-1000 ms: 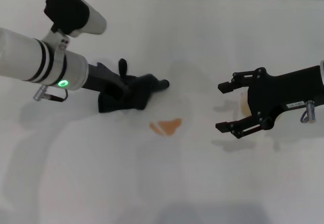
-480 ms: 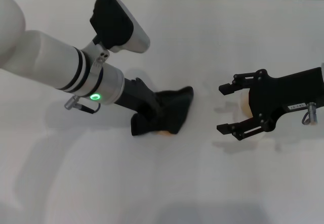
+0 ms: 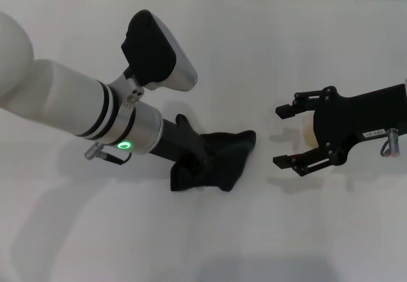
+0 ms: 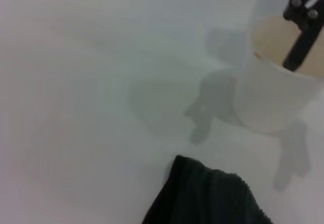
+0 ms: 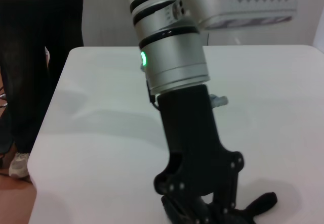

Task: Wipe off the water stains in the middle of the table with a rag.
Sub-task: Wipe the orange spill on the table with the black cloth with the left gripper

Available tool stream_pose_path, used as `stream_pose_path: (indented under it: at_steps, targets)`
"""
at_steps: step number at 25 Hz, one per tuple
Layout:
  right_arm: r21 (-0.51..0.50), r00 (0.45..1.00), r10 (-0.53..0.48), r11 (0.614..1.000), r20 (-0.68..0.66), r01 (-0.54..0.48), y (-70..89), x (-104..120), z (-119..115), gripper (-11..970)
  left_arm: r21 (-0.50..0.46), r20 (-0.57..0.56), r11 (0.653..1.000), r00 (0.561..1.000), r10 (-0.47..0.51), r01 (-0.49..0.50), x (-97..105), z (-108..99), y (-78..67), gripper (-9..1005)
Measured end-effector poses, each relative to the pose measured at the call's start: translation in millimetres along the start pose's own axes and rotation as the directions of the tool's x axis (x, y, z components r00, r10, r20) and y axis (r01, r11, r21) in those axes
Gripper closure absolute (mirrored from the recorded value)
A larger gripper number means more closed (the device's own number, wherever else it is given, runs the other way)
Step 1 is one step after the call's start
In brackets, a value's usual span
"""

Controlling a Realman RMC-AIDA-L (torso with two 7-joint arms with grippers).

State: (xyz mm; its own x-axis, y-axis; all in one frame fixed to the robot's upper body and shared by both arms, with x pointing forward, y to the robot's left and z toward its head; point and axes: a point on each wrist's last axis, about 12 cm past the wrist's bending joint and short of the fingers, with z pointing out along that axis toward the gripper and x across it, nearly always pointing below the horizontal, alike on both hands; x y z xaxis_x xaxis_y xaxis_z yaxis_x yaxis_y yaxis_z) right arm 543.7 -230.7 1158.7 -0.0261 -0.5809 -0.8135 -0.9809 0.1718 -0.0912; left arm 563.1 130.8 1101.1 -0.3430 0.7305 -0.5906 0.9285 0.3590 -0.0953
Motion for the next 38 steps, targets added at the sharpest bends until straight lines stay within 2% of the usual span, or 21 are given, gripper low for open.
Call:
stream_pose_path:
  at_steps: [4, 12, 16, 20, 27, 31, 38]
  targets:
    - [-0.003, 1.000, 0.000, 1.000, 0.006, 0.000, 0.5, -1, 1, 90, -0.027, -0.003, 1.000, 1.000, -0.016, 0.016, 6, -2, 4.2, 900]
    - [-0.008, 1.000, -0.003, 1.000, 0.012, 0.003, 0.6, -3, 1, 90, -0.173, 0.074, 0.972, 0.986, -0.148, 0.159, 27, -34, 50.8, 899]
    - [-0.007, 1.000, -0.004, 1.000, 0.013, 0.004, 0.3, -4, 2, 90, -0.192, 0.085, 0.964, 0.981, -0.173, 0.186, 32, -36, 60.6, 899]
    - [-0.007, 1.000, -0.006, 1.000, 0.014, 0.007, -0.5, -4, 3, 90, -0.169, 0.073, 0.973, 0.987, -0.145, 0.155, 27, -29, 55.5, 899]
    - [-0.008, 1.000, -0.010, 1.000, 0.015, 0.010, -0.8, -5, 4, 89, -0.081, 0.026, 0.996, 0.999, -0.022, 0.024, 6, -8, 28.8, 900]
    - [-0.004, 1.000, -0.008, 1.000, 0.019, 0.008, -0.8, -5, 3, 89, -0.042, 0.006, 0.999, 1.000, 0.028, -0.028, 5, -1, 13.8, 900]
    - [0.000, 1.000, -0.005, 1.000, 0.021, 0.005, -1.0, -4, 2, 89, 0.014, 0.016, 0.999, 0.999, 0.045, -0.045, 8, -3, -6.1, 900]
